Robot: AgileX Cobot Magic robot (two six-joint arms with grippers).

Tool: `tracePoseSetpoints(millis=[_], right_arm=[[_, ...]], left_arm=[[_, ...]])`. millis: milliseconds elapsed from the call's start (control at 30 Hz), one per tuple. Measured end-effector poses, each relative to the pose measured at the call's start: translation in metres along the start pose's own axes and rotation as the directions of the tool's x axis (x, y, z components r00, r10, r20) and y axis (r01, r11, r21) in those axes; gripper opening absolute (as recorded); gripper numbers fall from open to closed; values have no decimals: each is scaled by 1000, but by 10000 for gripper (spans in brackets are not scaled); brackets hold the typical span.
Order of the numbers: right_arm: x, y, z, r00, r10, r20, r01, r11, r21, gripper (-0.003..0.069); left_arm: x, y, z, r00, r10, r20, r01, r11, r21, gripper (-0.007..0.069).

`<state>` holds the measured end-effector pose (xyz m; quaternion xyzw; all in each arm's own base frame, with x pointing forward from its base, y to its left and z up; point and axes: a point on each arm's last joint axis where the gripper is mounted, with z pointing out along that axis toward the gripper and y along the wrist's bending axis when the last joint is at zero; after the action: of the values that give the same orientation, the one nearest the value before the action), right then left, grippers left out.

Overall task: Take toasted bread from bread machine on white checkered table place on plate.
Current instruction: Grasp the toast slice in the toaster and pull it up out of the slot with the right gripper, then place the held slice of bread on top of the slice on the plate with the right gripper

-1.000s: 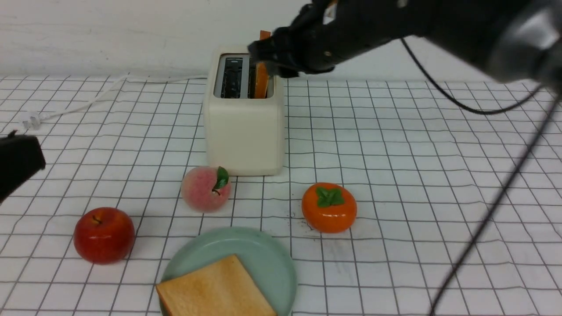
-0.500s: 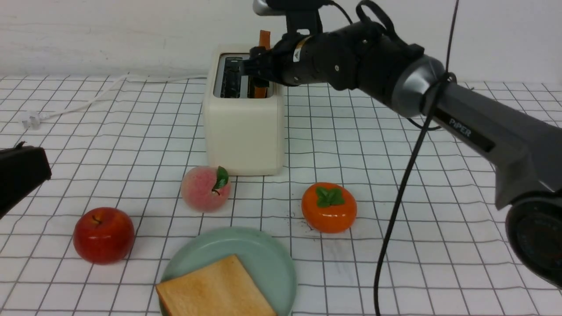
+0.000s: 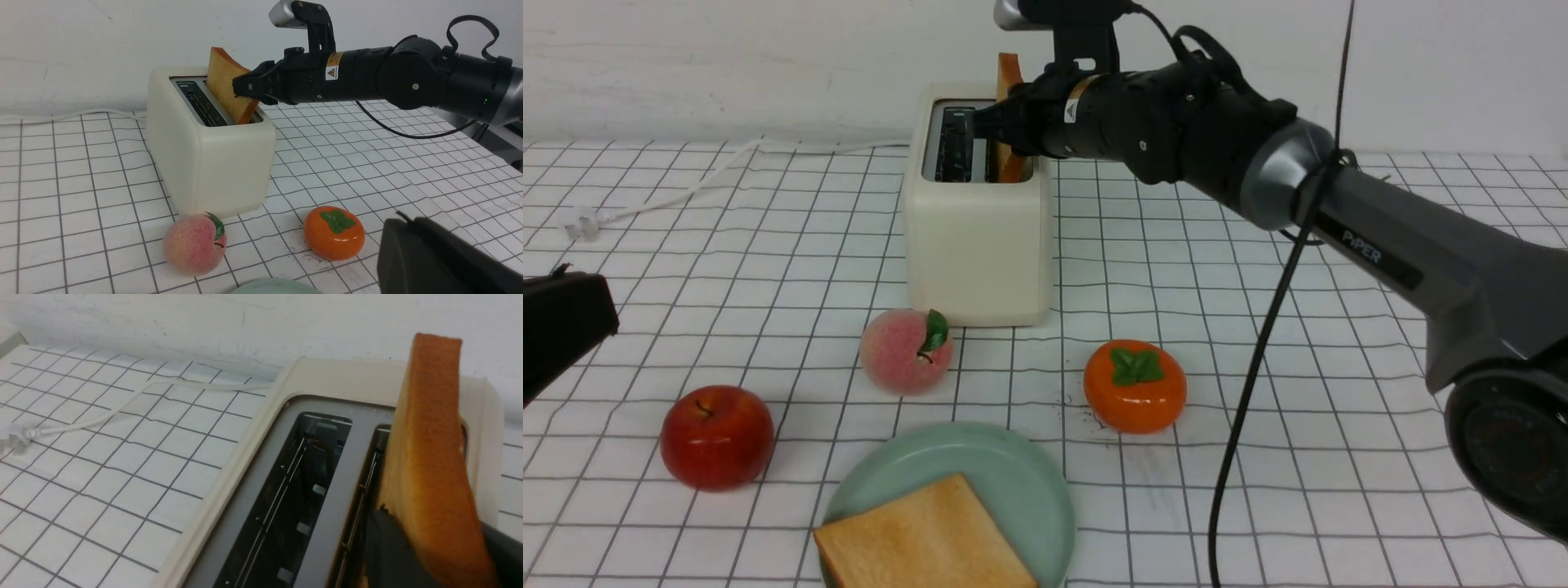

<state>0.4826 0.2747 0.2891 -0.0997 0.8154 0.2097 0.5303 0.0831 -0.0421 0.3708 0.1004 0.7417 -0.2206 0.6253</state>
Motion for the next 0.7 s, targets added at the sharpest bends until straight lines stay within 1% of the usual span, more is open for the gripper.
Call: tracePoseSetpoints(millis=[67, 233, 367, 433, 500, 533, 567, 600, 633, 700], right_arm=[[-2, 0, -2, 1000, 3, -1, -3, 1000, 1, 129], [-12, 2, -11, 1000, 4, 11, -4, 1000, 0, 129], [-39, 8, -38, 999, 11, 44, -11, 1000, -9, 129], [-63, 15, -68, 999, 7, 51, -7, 1000, -11, 127], [-72, 18, -82, 999, -7, 43, 7, 1000, -7, 127], [-84, 25, -108, 999, -50, 8, 50, 999, -2, 127], [-86, 26, -111, 998, -56, 5, 56, 998, -3, 127], [-97, 35, -142, 992, -119, -37, 118, 993, -15, 127], [-98, 35, -145, 991, -126, -43, 125, 992, -17, 127], [-107, 44, -186, 973, -202, -114, 197, 979, -56, 127]], left_arm=[[0, 0, 0, 1000, 0, 0, 0, 1000, 0, -13], [0, 0, 0, 1000, 0, 0, 0, 1000, 0, -13], [0, 0, 0, 1000, 0, 0, 0, 1000, 0, -13], [1, 0, 0, 1000, 0, -10, 0, 1000, 2, -13], [1, 0, 0, 1000, 0, -13, 0, 1000, 2, -13], [2, 0, 0, 1000, 0, -24, 0, 1000, 4, -13], [2, 0, 0, 1000, 0, -25, 0, 1000, 4, -13], [3, -1, 0, 999, 0, -36, 0, 1000, 6, -13], [3, -1, 0, 999, 0, -37, 0, 1000, 6, -13], [5, -1, 0, 998, 0, -55, 0, 1000, 9, -13]])
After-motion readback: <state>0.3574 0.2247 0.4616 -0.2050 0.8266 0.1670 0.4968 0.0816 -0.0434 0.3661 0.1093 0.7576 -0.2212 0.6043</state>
